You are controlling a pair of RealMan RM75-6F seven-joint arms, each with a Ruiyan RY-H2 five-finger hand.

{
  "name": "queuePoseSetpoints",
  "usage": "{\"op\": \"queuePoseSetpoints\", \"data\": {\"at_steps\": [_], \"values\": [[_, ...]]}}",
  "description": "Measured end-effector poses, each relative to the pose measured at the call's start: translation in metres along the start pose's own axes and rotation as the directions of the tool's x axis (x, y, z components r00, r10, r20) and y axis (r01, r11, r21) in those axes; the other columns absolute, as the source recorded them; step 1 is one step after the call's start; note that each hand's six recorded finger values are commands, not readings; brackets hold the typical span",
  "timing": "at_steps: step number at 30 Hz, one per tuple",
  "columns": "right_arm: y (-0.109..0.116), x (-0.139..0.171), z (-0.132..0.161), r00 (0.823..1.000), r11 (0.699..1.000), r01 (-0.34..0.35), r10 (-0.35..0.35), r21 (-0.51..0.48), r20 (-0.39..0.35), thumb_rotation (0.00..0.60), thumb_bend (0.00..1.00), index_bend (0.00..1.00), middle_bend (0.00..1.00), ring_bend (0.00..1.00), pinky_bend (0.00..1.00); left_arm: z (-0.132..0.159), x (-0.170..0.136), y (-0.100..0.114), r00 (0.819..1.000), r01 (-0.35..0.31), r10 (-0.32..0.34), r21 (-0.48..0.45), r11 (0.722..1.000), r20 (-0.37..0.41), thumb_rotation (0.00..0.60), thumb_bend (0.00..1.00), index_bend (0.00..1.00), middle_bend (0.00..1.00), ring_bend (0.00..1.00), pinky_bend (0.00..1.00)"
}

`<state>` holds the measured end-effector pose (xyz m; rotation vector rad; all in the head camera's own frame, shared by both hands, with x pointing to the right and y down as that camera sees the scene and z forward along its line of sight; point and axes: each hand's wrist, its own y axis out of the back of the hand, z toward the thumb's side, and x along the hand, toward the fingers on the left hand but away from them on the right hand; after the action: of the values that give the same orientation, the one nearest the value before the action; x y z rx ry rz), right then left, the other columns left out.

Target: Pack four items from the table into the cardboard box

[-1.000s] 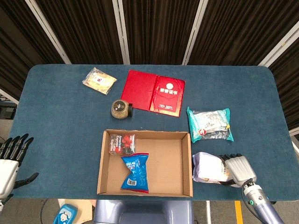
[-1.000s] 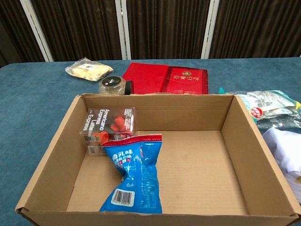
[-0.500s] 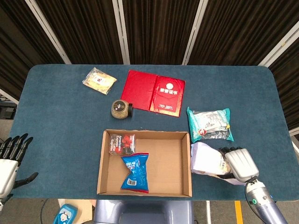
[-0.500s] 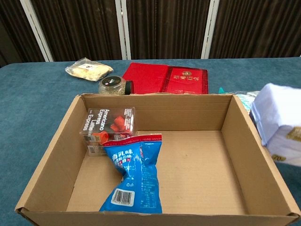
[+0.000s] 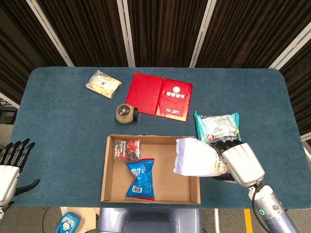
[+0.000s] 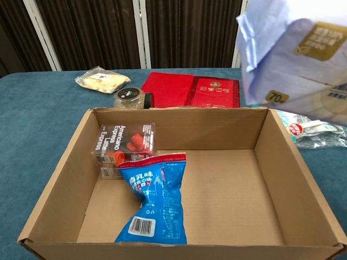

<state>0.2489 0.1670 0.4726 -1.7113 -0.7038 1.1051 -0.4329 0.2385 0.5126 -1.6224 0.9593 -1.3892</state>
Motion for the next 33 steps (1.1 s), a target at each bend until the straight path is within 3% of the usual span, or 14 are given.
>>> {"op": "queuePoseSetpoints", "data": {"at_steps": [4, 11, 18, 24, 29, 33], "values": [[0.007, -0.002, 0.031, 0.995, 1.0, 0.02, -0.018, 0.02, -0.094, 0.6, 0.13, 0.7, 0.7, 0.69, 0.76, -0.001, 0.0, 0.001, 1.0, 0.0, 0.0, -0.003, 1.0, -0.001, 0.6, 0.02, 0.0, 0.0, 0.0, 0.0], [-0.012, -0.008, 0.077, 0.981, 0.999, 0.01, -0.016, -0.031, -0.194, 0.6, 0.13, 0.7, 0.7, 0.69, 0.76, -0.003, 0.0, 0.002, 1.0, -0.005, 0.005, -0.008, 1.0, -0.002, 0.6, 0.02, 0.0, 0.0, 0.0, 0.0], [-0.031, -0.02, 0.114, 0.977, 0.997, -0.015, -0.001, -0.074, -0.214, 0.6, 0.13, 0.7, 0.7, 0.69, 0.76, -0.004, 0.0, 0.004, 1.0, -0.011, 0.011, -0.012, 1.0, -0.004, 0.6, 0.02, 0.0, 0.0, 0.0, 0.0], [-0.046, -0.031, 0.129, 0.984, 0.998, -0.051, 0.042, -0.048, -0.172, 0.6, 0.13, 0.69, 0.68, 0.68, 0.76, -0.008, 0.0, 0.007, 1.0, -0.018, 0.018, -0.014, 1.0, -0.011, 0.6, 0.02, 0.0, 0.0, 0.0, 0.0], [-0.058, -0.037, 0.132, 0.99, 0.996, -0.091, 0.09, 0.001, -0.108, 0.6, 0.12, 0.54, 0.55, 0.57, 0.72, -0.01, 0.0, 0.007, 1.0, -0.018, 0.018, -0.017, 1.0, -0.016, 0.6, 0.02, 0.0, 0.0, 0.0, 0.0], [-0.067, -0.038, 0.132, 0.989, 0.991, -0.131, 0.133, 0.031, -0.066, 0.6, 0.08, 0.33, 0.35, 0.38, 0.66, -0.01, 0.0, 0.007, 1.0, -0.018, 0.018, -0.018, 1.0, -0.015, 0.6, 0.02, 0.0, 0.0, 0.0, 0.0]]}}
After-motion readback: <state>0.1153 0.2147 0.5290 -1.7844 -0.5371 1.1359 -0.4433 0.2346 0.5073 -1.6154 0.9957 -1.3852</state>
